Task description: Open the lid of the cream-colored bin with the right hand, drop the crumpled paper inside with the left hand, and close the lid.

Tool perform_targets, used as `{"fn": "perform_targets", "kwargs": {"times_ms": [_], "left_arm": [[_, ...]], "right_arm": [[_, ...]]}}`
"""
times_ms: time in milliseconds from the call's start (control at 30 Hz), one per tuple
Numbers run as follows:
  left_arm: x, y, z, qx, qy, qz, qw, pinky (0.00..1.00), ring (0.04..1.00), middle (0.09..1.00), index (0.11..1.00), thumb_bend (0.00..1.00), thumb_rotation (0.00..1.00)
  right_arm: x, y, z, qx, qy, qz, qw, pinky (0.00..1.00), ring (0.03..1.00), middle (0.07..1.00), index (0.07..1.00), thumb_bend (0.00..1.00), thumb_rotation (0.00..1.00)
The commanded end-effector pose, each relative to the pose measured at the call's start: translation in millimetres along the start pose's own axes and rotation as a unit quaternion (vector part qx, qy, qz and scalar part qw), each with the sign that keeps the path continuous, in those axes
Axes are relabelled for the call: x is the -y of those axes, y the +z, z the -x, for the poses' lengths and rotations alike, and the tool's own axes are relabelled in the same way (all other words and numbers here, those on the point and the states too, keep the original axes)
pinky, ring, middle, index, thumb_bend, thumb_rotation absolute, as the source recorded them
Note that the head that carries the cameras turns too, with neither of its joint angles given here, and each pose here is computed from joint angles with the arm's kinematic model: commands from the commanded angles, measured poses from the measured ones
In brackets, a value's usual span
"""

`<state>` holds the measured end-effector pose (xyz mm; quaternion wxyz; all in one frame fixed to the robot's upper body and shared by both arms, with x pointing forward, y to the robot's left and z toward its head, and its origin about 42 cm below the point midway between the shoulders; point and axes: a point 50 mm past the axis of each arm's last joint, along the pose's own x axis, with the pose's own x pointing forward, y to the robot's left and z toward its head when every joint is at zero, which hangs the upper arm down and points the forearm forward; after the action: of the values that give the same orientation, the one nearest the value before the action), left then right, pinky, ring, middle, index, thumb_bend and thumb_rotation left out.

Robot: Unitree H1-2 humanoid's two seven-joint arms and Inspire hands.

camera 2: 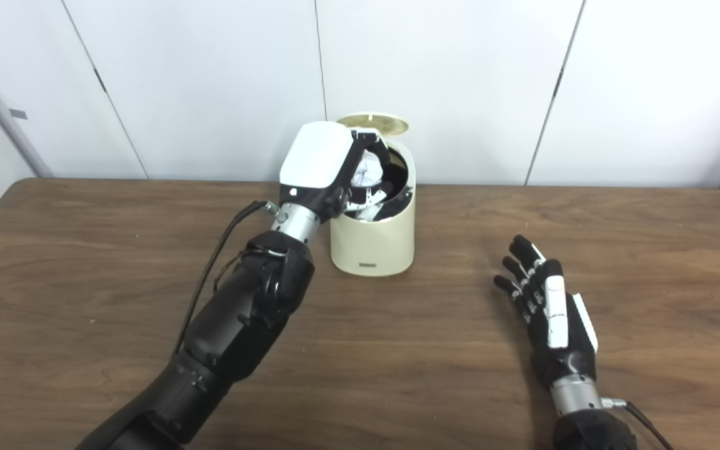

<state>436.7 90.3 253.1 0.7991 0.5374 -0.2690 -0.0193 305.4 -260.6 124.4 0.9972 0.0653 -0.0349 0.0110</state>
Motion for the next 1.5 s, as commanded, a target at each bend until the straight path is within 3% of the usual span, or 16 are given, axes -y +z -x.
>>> {"fn": "perform_targets", "kwargs": {"times_ms": [0, 200, 267, 367, 433, 567, 667, 967, 1000, 1200, 1467], "left_arm": [[-14.0, 7.7, -13.9, 0.012, 0.01, -0.011, 1.0, 0.27, 0.417, 0.543, 0.534, 0.47, 0.0], [-15.7, 10.0, -12.2, -0.008, -0.027, -0.014, 0.999, 0.3, 0.448, 0.544, 0.519, 0.47, 0.0], [-16.6, 10.9, -11.4, -0.014, -0.036, -0.01, 0.999, 0.39, 0.418, 0.526, 0.509, 0.49, 0.0], [-17.6, 12.0, -10.7, -0.021, -0.046, -0.006, 0.999, 0.42, 0.418, 0.537, 0.502, 0.5, 0.0], [-18.1, 12.5, -10.4, -0.023, -0.051, -0.006, 0.998, 0.45, 0.537, 0.532, 0.485, 0.52, 0.0], [-18.6, 13.5, -10.0, -0.022, -0.053, -0.002, 0.998, 0.48, 0.584, 0.633, 0.492, 0.52, 0.05], [-18.2, 13.9, -10.2, -0.022, -0.053, 0.002, 0.998, 0.47, 0.572, 0.637, 0.493, 0.52, 0.05], [-17.1, 13.5, -9.1, -0.024, -0.052, 0.006, 0.998, 0.3, 0.402, 0.509, 0.494, 0.52, 0.05], [-17.0, 13.4, -9.0, -0.024, -0.051, 0.006, 0.998, 0.29, 0.39, 0.456, 0.522, 0.52, 0.02], [-17.2, 13.8, -8.9, -0.021, -0.054, 0.003, 0.998, 0.33, 0.443, 0.431, 0.53, 0.52, 0.0], [-20.4, 14.1, -5.1, -0.009, -0.03, 0.02, 0.999, 0.47, 0.576, 0.54, 0.475, 0.52, 0.0]], "right_arm": [[4.0, -4.4, 2.7, -0.011, -0.005, -0.002, 1.0, 0.85, 0.927, 0.931, 0.917, 0.5, 1.0], [3.2, -4.8, 2.8, -0.012, -0.004, -0.003, 1.0, 0.86, 0.926, 0.928, 0.915, 0.49, 1.0], [2.9, -5.0, 2.6, -0.013, -0.006, -0.003, 1.0, 0.86, 0.926, 0.927, 0.916, 0.5, 1.0], [2.8, -5.0, 2.4, -0.012, -0.004, -0.003, 1.0, 0.86, 0.927, 0.927, 0.923, 0.5, 1.0], [2.9, -4.8, 2.2, -0.012, -0.005, -0.002, 1.0, 0.85, 0.923, 0.923, 0.92, 0.49, 1.0], [2.9, -4.4, 2.0, -0.014, -0.008, -0.002, 1.0, 0.85, 0.922, 0.925, 0.922, 0.49, 1.0], [3.1, -4.2, 1.5, -0.013, -0.008, -0.001, 1.0, 0.85, 0.92, 0.921, 0.922, 0.5, 1.0], [1.4, -5.3, 1.8, -0.014, -0.012, -0.002, 1.0, 0.84, 0.91, 0.912, 0.911, 0.49, 1.0], [1.3, -5.6, 1.7, -0.014, -0.011, -0.002, 1.0, 0.85, 0.914, 0.916, 0.916, 0.49, 1.0], [1.9, -6.0, 1.4, -0.013, -0.007, -0.004, 1.0, 0.85, 0.914, 0.916, 0.918, 0.49, 1.0], [4.6, -6.7, 1.5, -0.014, -0.01, 0.0, 1.0, 0.85, 0.914, 0.916, 0.914, 0.5, 1.0]]}}
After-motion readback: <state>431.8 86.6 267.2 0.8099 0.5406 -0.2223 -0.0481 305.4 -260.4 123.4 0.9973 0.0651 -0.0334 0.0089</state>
